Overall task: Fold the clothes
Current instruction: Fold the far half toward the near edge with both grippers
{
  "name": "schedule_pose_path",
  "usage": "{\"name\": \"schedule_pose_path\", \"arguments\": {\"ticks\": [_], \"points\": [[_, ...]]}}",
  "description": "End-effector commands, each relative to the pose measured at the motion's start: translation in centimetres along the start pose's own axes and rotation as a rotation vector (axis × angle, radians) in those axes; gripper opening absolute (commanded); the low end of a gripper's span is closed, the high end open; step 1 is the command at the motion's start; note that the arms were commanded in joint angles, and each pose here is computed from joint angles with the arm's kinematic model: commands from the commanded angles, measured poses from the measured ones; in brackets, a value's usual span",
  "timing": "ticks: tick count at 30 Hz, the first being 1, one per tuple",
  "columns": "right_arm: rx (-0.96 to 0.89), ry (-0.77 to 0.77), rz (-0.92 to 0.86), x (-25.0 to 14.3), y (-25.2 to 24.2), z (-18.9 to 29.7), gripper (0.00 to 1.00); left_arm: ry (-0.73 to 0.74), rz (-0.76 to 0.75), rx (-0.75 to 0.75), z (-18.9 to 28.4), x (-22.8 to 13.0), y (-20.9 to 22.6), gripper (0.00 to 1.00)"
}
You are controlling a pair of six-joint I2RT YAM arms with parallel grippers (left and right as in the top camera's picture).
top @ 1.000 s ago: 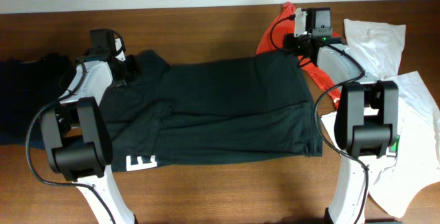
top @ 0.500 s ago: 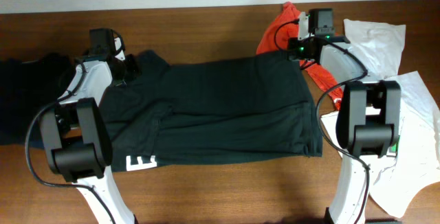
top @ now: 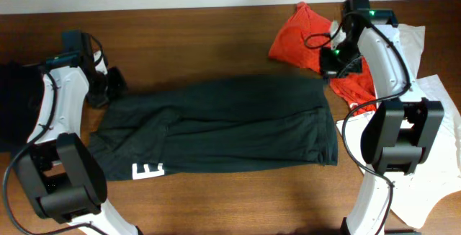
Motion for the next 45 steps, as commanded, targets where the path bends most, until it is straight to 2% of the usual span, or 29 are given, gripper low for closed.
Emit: {"name": "schedule_pose_path", "arguments": {"ticks": [1,4,11,13,15,22,23,28,33,37,41,45], "points": [[-0.020,0.062,-0.024,-1.6,-0.3,1.5,0.04,0.060,0.054,0.037,1.8,-1.4,1.7,0.00],[-0.034,0.141,-0.033,-3.0,-0.6,1.6,0.04,0.113,0.092,0.047,2.0,-2.4,2.9,0.00],[-0.073,0.325,-0.055,-6.2,-1.1,1.8,0.04,0.225,0.070,0.052,2.4,-4.3,3.2,0.00],[-0.121,0.371,-0.055,-7.0,-1.7,1.6,0.04,0.258,0.066,0.095,2.5,-4.9,3.6,0.00],[-0.133,0.399,-0.056,-7.5,-1.9,1.2,0.04,0.291,0.063,0.138,2.7,-5.5,4.0,0.00],[-0.181,0.441,-0.051,-8.2,-2.6,0.2,0.04,0.345,0.063,0.142,2.8,-6.4,3.9,0.00],[-0.195,0.429,-0.048,-8.1,-2.7,0.2,0.04,0.339,0.063,0.138,2.7,-6.4,3.9,0.00],[-0.127,0.242,-0.039,-4.9,-2.0,-0.9,0.04,0.070,0.011,-0.001,1.6,-1.7,2.5,0.00],[-0.098,0.115,-0.028,-2.6,-1.3,1.2,0.04,-0.138,-0.033,-0.128,3.3,2.3,0.9,0.00],[-0.086,0.043,-0.021,-1.5,-0.8,3.2,0.04,-0.222,-0.077,-0.150,5.6,4.0,0.2,0.00],[-0.084,0.001,-0.017,-1.0,-0.6,4.5,0.04,-0.279,-0.135,-0.198,7.9,4.2,-0.7,0.00],[-0.085,0.009,-0.017,-1.1,-0.6,4.8,0.04,-0.221,-0.145,-0.168,7.8,3.1,-0.4,0.00]]}}
Point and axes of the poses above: each gripper's point midway between its finger pads, its own z axis back along the fingers, its own y axis along the line the jaws close on, x = y × z, the point moved 7 cm from there along z, back along the fingers, and after that the axes turned 8 degrees about -z, right-handed, at the moved point
